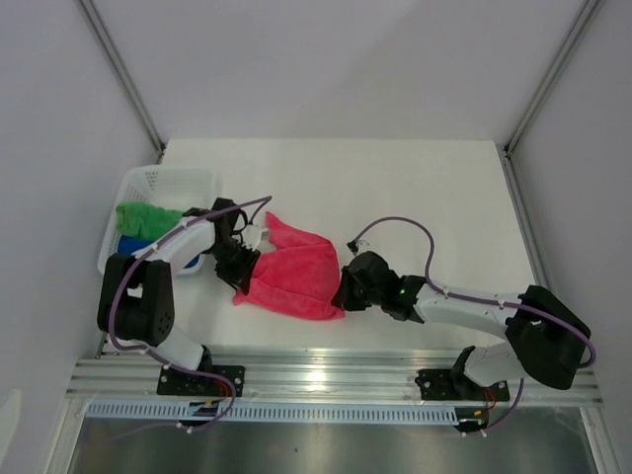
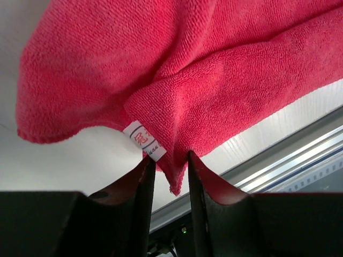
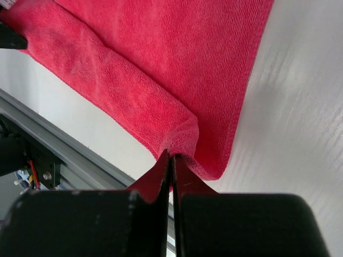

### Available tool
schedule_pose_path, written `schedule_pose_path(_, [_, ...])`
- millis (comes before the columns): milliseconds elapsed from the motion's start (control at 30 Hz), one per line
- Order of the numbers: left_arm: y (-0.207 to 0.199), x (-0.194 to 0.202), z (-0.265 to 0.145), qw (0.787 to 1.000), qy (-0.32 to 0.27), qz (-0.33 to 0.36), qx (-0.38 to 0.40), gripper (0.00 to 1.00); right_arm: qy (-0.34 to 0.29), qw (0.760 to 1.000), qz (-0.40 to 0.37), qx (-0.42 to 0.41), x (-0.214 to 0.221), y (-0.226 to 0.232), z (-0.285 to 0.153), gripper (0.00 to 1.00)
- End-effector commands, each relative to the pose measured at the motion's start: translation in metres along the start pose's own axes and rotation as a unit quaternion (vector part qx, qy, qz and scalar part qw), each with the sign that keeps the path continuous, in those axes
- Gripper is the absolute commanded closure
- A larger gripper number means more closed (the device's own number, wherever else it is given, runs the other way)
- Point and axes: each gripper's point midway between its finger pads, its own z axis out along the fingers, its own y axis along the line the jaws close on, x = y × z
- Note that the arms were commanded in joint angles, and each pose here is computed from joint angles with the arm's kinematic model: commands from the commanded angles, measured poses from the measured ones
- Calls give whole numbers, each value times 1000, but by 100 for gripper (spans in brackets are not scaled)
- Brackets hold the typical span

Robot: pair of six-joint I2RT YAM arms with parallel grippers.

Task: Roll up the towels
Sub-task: Flatten the towel

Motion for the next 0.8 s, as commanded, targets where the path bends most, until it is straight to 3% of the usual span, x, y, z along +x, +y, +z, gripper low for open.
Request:
schedule_pose_path(0, [6, -19, 2, 1000, -15, -6, -4, 66, -37, 999, 10, -9, -15, 7, 2, 100])
schedule_pose_path(133, [12, -16, 8, 1000, -3, -11, -15, 67, -44, 999, 9, -6, -15, 4, -1, 100])
schedule_pose_path(200, [13, -17, 9, 1000, -3, -14, -17, 78, -47, 999, 8, -6, -17, 4, -2, 100])
schedule_pose_path(233, [12, -19, 6, 1000, -12, -13, -18, 98, -46, 999, 6, -1, -17, 2, -3, 100])
schedule_pose_path(267, [11, -20, 3, 1000, -15, -13, -18, 99, -49, 999, 4, 0, -18, 2, -4, 100])
schedule_pose_path(633, [-6, -69, -100, 984, -170, 23, -55, 99, -98, 993, 59, -33, -78, -2, -50, 100])
schedule_pose_path(767, [-6, -96, -117, 984, -172, 16, -45, 96, -132, 989, 58, -21, -160, -10, -67, 100])
